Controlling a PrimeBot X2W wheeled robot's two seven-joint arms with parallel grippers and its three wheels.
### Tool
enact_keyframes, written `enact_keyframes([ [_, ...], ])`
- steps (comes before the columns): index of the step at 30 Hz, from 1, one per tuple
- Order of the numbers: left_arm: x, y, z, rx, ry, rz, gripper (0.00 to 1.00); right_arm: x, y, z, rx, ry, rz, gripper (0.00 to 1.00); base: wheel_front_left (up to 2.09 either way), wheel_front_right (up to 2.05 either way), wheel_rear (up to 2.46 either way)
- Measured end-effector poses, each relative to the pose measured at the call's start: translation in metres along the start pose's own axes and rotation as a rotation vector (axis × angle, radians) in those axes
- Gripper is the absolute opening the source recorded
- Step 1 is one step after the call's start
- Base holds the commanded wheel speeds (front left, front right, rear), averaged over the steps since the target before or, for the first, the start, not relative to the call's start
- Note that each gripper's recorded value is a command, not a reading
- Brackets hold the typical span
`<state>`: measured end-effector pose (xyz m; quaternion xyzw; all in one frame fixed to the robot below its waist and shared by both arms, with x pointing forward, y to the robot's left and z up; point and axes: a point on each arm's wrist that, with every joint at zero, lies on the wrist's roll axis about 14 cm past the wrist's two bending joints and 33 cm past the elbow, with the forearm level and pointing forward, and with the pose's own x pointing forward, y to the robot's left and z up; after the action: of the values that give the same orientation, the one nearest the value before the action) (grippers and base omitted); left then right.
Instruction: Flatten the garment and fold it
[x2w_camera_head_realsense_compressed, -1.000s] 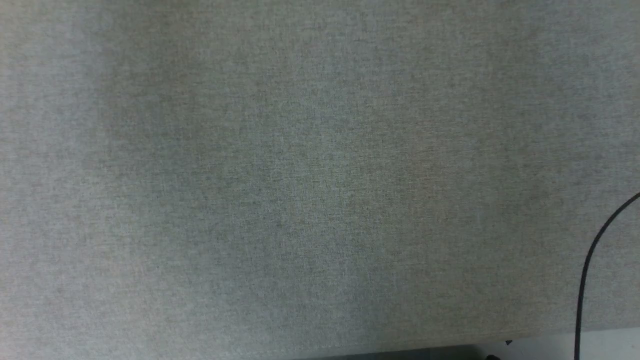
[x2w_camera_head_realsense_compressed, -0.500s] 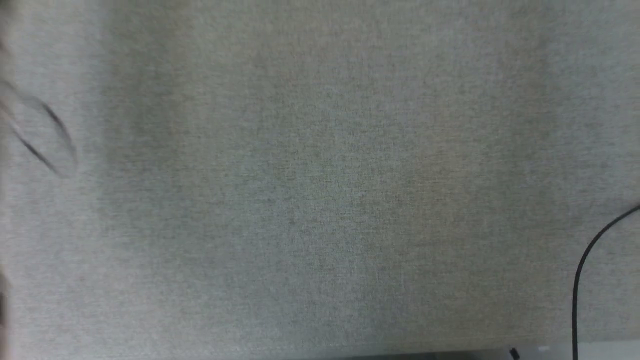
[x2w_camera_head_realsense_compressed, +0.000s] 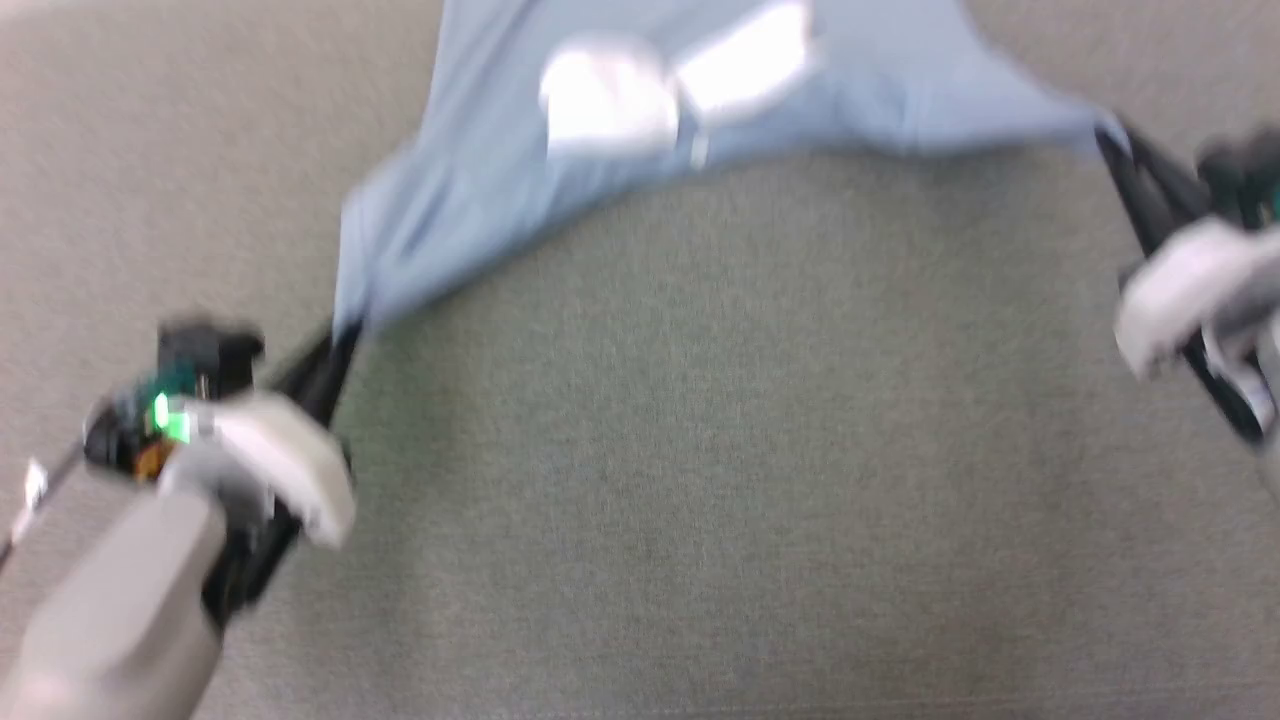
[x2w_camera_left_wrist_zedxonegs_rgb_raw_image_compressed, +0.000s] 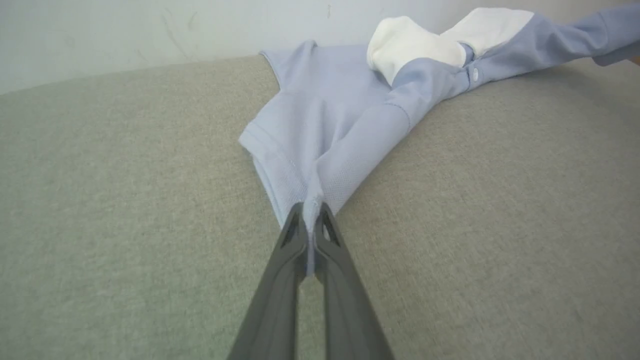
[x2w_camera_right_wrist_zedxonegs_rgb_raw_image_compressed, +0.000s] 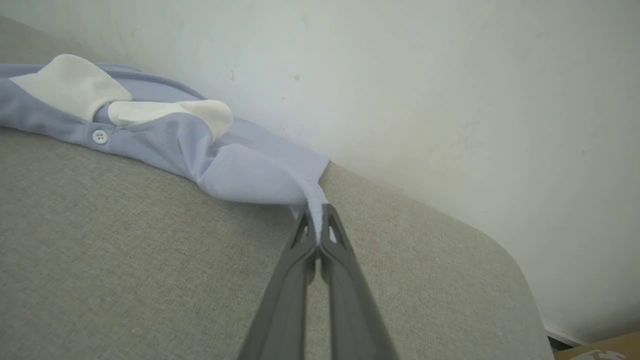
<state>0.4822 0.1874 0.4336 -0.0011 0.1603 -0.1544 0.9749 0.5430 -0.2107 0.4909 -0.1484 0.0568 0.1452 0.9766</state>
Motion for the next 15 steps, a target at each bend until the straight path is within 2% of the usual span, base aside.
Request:
enact_keyframes([
  [3, -0.033, -0.006, -0.014, -0.012, 0.058, -0.001, 0.00, -0.033, -0.002, -0.007, 0.019, 0.035, -0.001, 0.00, 0.00, 0.00, 0.00],
  [6, -0.062, -0.008, -0.025, -0.031, 0.105, 0.021, 0.00, -0.070, -0.003, -0.030, 0.040, 0.121, -0.005, 0.00, 0.00, 0.00, 0.00],
  [11, -0.101, 0.012, -0.040, -0.034, 0.163, 0.122, 0.00, -0.130, -0.005, -0.078, 0.066, 0.294, -0.035, 0.00, 0.00, 0.00, 0.00],
  [15, -0.121, 0.018, -0.051, -0.063, 0.185, 0.177, 0.00, -0.157, -0.002, -0.097, 0.098, 0.362, -0.056, 0.00, 0.00, 0.00, 0.00],
])
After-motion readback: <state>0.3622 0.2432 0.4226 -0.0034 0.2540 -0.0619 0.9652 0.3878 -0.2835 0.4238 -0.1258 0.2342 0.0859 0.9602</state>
